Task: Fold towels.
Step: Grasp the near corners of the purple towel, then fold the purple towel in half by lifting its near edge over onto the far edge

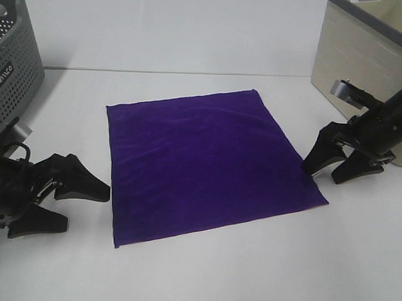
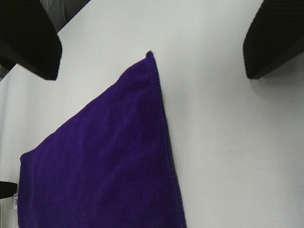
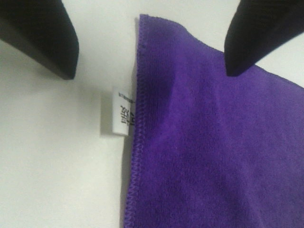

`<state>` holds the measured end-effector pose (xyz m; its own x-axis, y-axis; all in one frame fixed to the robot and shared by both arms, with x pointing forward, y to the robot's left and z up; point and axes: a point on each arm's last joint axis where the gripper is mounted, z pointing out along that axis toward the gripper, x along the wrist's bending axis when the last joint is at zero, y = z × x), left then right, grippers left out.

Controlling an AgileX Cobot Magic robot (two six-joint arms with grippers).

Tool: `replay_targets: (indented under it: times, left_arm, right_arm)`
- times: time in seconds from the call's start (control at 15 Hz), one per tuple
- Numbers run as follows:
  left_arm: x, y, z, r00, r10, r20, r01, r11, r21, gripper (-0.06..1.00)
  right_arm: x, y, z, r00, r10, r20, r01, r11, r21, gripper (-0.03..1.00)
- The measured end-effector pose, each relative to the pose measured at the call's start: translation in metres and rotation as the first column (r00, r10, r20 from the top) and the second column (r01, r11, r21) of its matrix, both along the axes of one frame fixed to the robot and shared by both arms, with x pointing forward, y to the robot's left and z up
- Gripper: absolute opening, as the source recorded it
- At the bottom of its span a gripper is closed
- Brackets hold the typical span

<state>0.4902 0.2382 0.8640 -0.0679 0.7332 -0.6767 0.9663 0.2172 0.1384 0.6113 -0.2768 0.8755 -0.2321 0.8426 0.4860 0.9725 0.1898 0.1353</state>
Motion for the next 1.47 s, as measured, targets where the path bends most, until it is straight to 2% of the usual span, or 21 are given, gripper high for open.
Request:
replay_targets:
  times: [0.2,0.27,0.47,0.53,0.67,0.8,0.87,0.93,1.0,1.07,1.13,1.2,1.4,1.47]
  left_arm:
    - [0.013,-0.013,-0.001,0.999,-0.029,-0.019,0.029,1.000,0.008,0.95]
    - [0.018,-0.024,-0.004,0.998,-0.048,-0.041,0.048,0.999,-0.007,0.93]
    - [0.035,-0.063,-0.012,0.983,-0.146,-0.114,0.137,0.987,-0.084,0.91]
    - [0.042,-0.072,-0.011,0.974,-0.175,-0.141,0.164,0.983,-0.084,0.90]
    - [0.055,-0.086,-0.008,0.958,-0.219,-0.187,0.214,0.976,-0.044,0.87]
    - [0.067,-0.100,-0.007,0.941,-0.253,-0.222,0.259,0.966,-0.005,0.81]
    - [0.072,-0.107,-0.007,0.937,-0.265,-0.227,0.276,0.961,0.016,0.74]
    - [0.080,-0.116,-0.008,0.938,-0.255,-0.233,0.273,0.961,0.047,0.57]
    - [0.084,-0.118,-0.012,0.940,-0.250,-0.232,0.273,0.959,0.071,0.37]
    - [0.086,-0.118,-0.014,0.942,-0.249,-0.224,0.275,0.957,0.092,0.17]
    - [0.087,-0.117,-0.015,0.941,-0.254,-0.222,0.282,0.954,0.101,0.04]
    - [0.088,-0.117,-0.015,0.941,-0.258,-0.219,0.286,0.952,0.109,0.01]
    - [0.086,-0.115,-0.014,0.926,-0.305,-0.222,0.339,0.931,0.133,0.00]
    - [0.084,-0.112,-0.011,0.910,-0.346,-0.226,0.385,0.910,0.155,0.00]
  right_arm:
    - [0.000,0.027,-0.001,0.997,0.071,0.021,-0.069,0.995,-0.075,0.77]
    - [0.000,0.031,-0.001,0.998,0.064,0.019,-0.062,0.993,-0.100,0.76]
    - [0.000,0.032,-0.001,1.000,0.019,0.008,-0.018,0.995,-0.101,0.75]
    - [0.001,0.034,-0.003,1.000,0.008,0.001,-0.008,0.996,-0.090,0.73]
    - [-0.001,0.051,-0.010,0.999,0.018,-0.044,-0.020,0.999,-0.045,0.63]
    - [-0.007,0.074,-0.015,0.995,0.067,-0.074,-0.069,0.997,-0.023,0.49]
    - [-0.010,0.084,-0.018,0.993,0.093,-0.077,-0.095,0.995,-0.025,0.37]
    - [-0.014,0.098,-0.020,0.989,0.131,-0.074,-0.133,0.991,-0.032,0.16]
    - [-0.017,0.103,-0.021,0.986,0.143,-0.086,-0.146,0.989,-0.030,0.05]
    - [-0.019,0.105,-0.021,0.984,0.146,-0.098,-0.150,0.988,-0.027,0.03]
    - [-0.019,0.106,-0.021,0.984,0.143,-0.109,-0.147,0.989,-0.024,0.03]
    - [-0.020,0.107,-0.021,0.983,0.135,-0.124,-0.139,0.990,-0.022,0.03]
    - [-0.025,0.106,-0.017,0.980,0.128,-0.154,-0.132,0.991,-0.018,0.03]
    - [-0.027,0.107,-0.010,0.978,0.119,-0.172,-0.123,0.992,-0.011,0.03]
